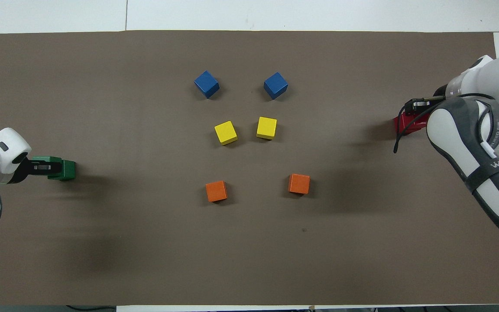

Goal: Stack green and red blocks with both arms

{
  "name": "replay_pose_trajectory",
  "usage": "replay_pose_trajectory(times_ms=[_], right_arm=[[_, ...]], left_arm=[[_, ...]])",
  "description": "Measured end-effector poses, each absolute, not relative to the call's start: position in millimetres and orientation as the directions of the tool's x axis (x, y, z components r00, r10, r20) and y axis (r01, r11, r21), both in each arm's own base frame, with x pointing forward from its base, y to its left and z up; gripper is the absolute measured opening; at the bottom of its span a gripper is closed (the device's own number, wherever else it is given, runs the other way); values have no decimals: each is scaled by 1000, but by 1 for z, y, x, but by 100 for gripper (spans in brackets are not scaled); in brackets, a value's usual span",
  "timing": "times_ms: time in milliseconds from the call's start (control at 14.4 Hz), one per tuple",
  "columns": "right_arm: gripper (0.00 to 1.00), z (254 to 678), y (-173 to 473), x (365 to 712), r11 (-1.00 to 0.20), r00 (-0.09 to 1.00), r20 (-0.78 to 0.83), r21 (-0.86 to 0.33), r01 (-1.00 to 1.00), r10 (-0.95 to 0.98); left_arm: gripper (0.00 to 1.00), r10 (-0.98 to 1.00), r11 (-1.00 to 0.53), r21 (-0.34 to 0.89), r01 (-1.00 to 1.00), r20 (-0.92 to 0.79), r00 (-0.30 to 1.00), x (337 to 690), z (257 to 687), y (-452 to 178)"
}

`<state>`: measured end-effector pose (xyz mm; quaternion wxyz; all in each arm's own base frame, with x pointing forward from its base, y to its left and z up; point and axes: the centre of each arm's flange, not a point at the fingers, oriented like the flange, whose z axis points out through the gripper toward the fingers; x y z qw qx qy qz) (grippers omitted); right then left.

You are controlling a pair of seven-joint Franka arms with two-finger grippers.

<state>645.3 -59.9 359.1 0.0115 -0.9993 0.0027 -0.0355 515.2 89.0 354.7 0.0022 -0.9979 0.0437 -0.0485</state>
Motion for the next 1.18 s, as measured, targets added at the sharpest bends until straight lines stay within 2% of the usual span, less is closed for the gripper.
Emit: replay_pose_trajectory(times_ms=[139,209,278,348,417,487,556,695,765,834,1043,1182], right_arm=[[60,358,-60,645,-1000,998,70,-23,-5,-6],[60,357,-60,644,-1000,998,67,-23,-5,-6],[65,356,-60,644,-1000,998,65,-24,-5,-6],[76,356,-60,644,-1000,998,64,-24,-5,-6],[80,356,-60,644,-1000,998,64,-24,-5,-6],[81,356,-60,644,-1000,998,64,-24,-5,-7],[87,356,-60,644,-1000,998,64,-24,-6,-7],[91,356,-60,644,-1000,998,64,-24,-6,-7],[98,356,-60,644,-1000,998,64,-24,-6,-7],[100,357,-60,644,-1000,998,65,-24,-6,-7],[100,378,-58,641,-1000,998,64,-22,-3,-5],[100,414,-53,636,-1000,998,57,-19,6,5]], left_arm=[[56,-87,-996,-9,-87,96,991,515,355,89],[63,-87,-996,-8,-87,93,992,514,353,89],[74,-87,-996,-7,-87,89,992,513,351,89],[89,-87,-996,-6,-87,86,992,512,350,88],[98,-87,-996,-6,-87,86,992,512,350,88],[100,-87,-996,-6,-87,86,992,512,350,88],[100,-87,-996,-6,-87,86,992,512,350,88],[100,-88,-996,-5,-88,83,993,515,355,89],[100,-88,-996,-2,-89,75,993,519,364,89],[100,-90,-996,1,-91,68,994,526,378,90],[100,-101,-995,-6,-101,98,990,546,422,88],[100,-102,-995,-12,-101,122,987,553,441,87]])
